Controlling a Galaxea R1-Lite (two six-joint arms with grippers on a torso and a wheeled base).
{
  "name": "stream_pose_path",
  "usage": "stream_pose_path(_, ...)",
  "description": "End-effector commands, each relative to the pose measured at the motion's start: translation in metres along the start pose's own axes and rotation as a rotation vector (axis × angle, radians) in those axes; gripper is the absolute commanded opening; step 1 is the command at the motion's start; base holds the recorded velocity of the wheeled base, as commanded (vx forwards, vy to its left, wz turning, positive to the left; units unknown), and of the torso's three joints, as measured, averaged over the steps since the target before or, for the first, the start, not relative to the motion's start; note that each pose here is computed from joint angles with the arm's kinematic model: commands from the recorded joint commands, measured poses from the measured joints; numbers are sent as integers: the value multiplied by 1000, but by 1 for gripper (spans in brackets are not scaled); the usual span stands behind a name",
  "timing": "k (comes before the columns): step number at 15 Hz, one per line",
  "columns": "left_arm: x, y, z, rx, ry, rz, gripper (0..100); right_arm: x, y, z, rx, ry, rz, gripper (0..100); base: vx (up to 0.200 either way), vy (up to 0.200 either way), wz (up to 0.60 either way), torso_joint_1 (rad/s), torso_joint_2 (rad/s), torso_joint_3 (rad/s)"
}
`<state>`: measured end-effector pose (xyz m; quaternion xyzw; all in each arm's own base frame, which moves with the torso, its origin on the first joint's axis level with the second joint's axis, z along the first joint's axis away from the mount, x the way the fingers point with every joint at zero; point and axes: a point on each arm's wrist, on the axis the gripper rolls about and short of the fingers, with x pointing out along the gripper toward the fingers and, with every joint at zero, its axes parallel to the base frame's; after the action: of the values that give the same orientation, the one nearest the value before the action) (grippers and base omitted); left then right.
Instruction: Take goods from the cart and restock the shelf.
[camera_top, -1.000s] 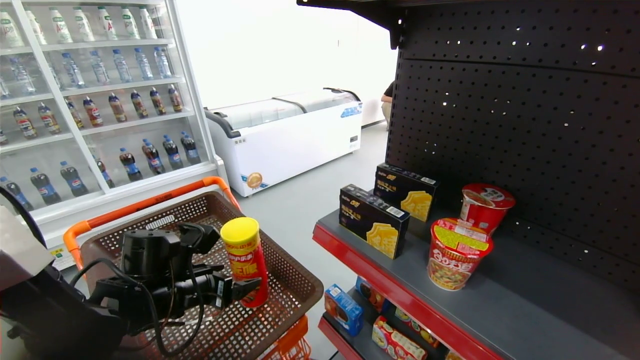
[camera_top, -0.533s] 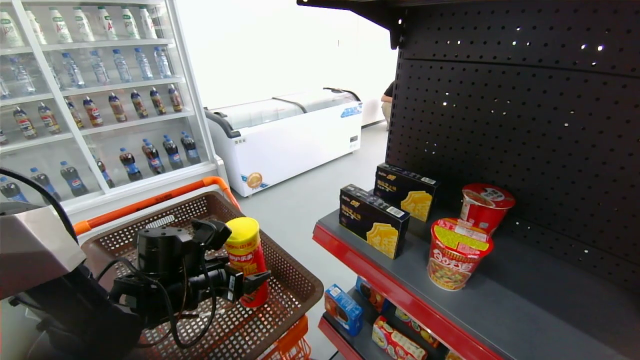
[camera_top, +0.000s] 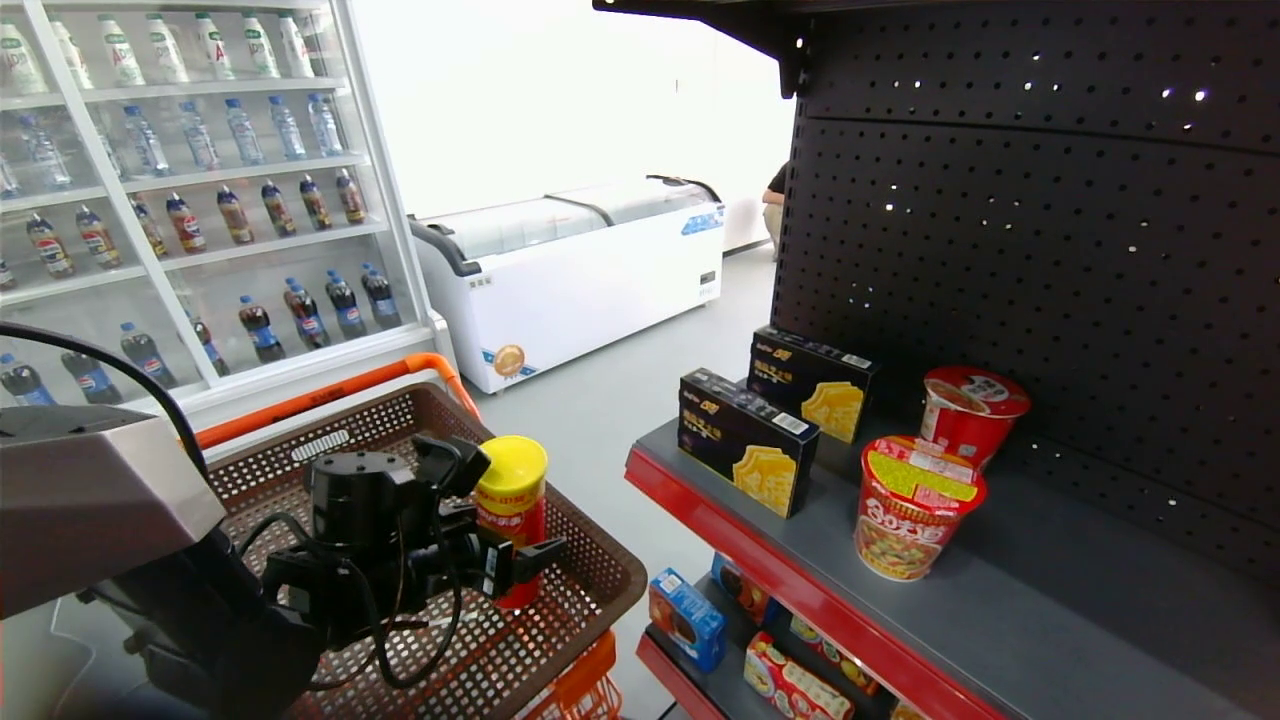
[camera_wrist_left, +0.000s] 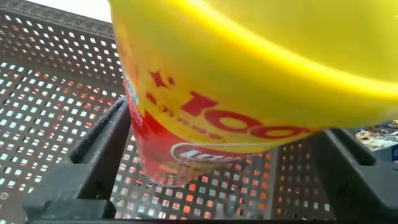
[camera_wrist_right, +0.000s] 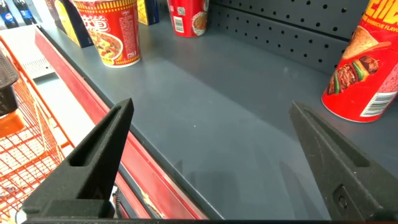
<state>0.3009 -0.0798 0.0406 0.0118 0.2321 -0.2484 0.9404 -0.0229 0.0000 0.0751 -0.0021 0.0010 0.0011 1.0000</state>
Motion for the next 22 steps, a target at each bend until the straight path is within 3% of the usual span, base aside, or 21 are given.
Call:
stream_pose_path(1, 0, 2, 1, -2, -3, 5, 100, 0, 0, 0, 0, 1, 1, 100, 0, 0, 0, 0, 0, 0)
stream_pose_path(2, 0, 2, 1, -2, -3, 5, 0, 0, 0, 0, 0, 1, 1, 100, 0, 0, 0, 0, 0, 0)
stream_pose_path(5, 1, 4, 2, 0, 0, 23, 0, 0, 0, 0, 0, 1, 1, 100, 0, 0, 0, 0, 0, 0)
stream_pose_path(8, -3, 4, 4, 21, -4, 31, 0, 0, 0, 0, 0, 1, 1, 100, 0, 0, 0, 0, 0, 0)
stream_pose_path(9, -6, 3, 7, 21, -16, 33, 0, 0, 0, 0, 0, 1, 1, 100, 0, 0, 0, 0, 0, 0)
stream_pose_path(10, -16, -3, 19, 24, -59, 37, 0, 0, 0, 0, 0, 1, 1, 100, 0, 0, 0, 0, 0, 0)
stream_pose_path(12, -37, -8, 31, -27, -62, 46, 0, 0, 0, 0, 0, 1, 1, 100, 0, 0, 0, 0, 0, 0)
stream_pose_path(13, -48, -9, 35, -30, -41, 58, 0, 0, 0, 0, 0, 1, 1, 100, 0, 0, 0, 0, 0, 0)
stream_pose_path(18, -115, -13, 66, -53, -103, 119, 0, 0, 0, 0, 0, 1, 1, 100, 0, 0, 0, 0, 0, 0)
stream_pose_path(20, -151, -25, 72, -105, -92, 135, 0, 0, 0, 0, 0, 1, 1, 100, 0, 0, 0, 0, 0, 0)
stream_pose_path(22, -176, -34, 68, -121, -70, 129, 0, 0, 0, 0, 0, 1, 1, 100, 0, 0, 0, 0, 0, 0)
